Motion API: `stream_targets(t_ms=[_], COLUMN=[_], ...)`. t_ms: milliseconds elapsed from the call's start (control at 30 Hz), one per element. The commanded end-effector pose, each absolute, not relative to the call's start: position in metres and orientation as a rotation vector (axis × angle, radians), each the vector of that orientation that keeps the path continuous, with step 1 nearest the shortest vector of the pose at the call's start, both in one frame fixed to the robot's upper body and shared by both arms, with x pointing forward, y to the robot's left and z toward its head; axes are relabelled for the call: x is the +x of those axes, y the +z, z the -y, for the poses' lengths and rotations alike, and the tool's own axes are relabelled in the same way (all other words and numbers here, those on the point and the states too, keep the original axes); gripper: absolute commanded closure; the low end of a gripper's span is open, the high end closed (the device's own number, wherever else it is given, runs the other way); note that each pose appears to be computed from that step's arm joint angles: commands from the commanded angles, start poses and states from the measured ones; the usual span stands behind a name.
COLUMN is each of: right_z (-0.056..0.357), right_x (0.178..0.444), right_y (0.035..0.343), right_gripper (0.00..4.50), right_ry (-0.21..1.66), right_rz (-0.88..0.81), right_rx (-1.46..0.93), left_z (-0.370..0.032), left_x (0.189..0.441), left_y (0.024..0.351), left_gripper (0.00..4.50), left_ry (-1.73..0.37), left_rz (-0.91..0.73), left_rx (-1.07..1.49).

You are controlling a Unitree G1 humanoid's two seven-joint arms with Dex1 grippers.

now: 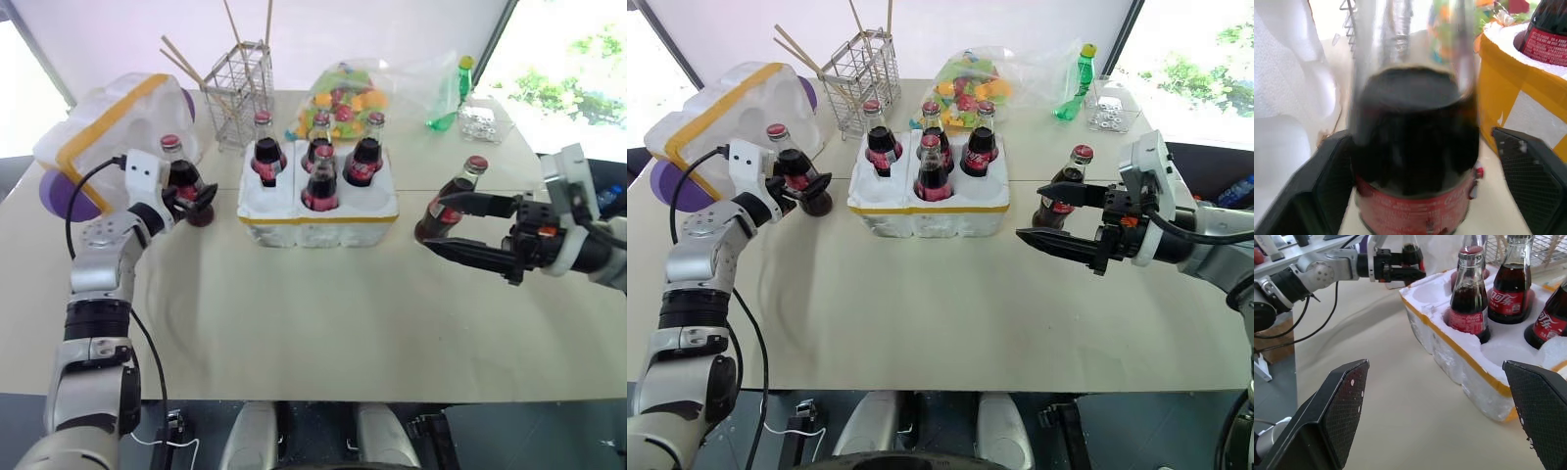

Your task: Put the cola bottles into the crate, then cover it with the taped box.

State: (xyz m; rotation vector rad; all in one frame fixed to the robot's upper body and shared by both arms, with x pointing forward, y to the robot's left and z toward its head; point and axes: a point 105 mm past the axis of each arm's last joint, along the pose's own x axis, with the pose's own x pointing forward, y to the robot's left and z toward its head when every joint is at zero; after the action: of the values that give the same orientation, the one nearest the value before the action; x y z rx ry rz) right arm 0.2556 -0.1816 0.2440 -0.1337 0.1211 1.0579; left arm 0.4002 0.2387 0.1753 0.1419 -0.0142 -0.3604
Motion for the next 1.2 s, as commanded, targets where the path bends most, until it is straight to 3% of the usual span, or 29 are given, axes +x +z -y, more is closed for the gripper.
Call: stream_targets(t_ms=[33, 133, 267, 367, 567, 800, 1033, 1200], right_z=[0.181, 0.182, 0.183, 0.184, 0.188, 0.19, 0.195, 0.197], right_x=[0.251, 0.251, 0.252, 0.252, 0.25, 0.247, 0.247, 0.262], right_y=[0.253, 0.251, 0.251, 0.248, 0.241, 0.239, 0.236, 0.23], right_gripper=[0.0, 0.0, 0.0, 0.0, 0.0, 0.0, 0.0, 0.0], right_ry=[1.06, 1.059, 1.044, 1.031, 0.988, 0.943, 0.902, 0.837], right_rz=[-0.084, -0.089, -0.085, -0.085, -0.085, -0.078, -0.083, -0.087], right_rx=[-0.163, -0.162, -0.149, -0.145, -0.124, -0.113, -0.111, -0.149], left_z=[-0.237, -0.232, -0.21, -0.197, -0.175, -0.15, -0.146, -0.125], left_x=[0.392, 0.38, 0.341, 0.327, 0.351, 0.375, 0.38, 0.38], left_y=[0.191, 0.209, 0.256, 0.277, 0.306, 0.289, 0.268, 0.229], left_gripper=[1.92, 1.92, 1.92, 1.92, 1.92, 1.92, 1.92, 1.92], left_ry=[-0.412, -0.503, -0.8, -0.938, -0.971, -1.002, -1.003, -0.989], left_rz=[0.054, 0.056, 0.095, 0.118, 0.189, 0.161, 0.131, 0.084], left_rx=[0.135, 0.07, -0.018, -0.013, -0.003, 0.089, 0.158, 0.246])
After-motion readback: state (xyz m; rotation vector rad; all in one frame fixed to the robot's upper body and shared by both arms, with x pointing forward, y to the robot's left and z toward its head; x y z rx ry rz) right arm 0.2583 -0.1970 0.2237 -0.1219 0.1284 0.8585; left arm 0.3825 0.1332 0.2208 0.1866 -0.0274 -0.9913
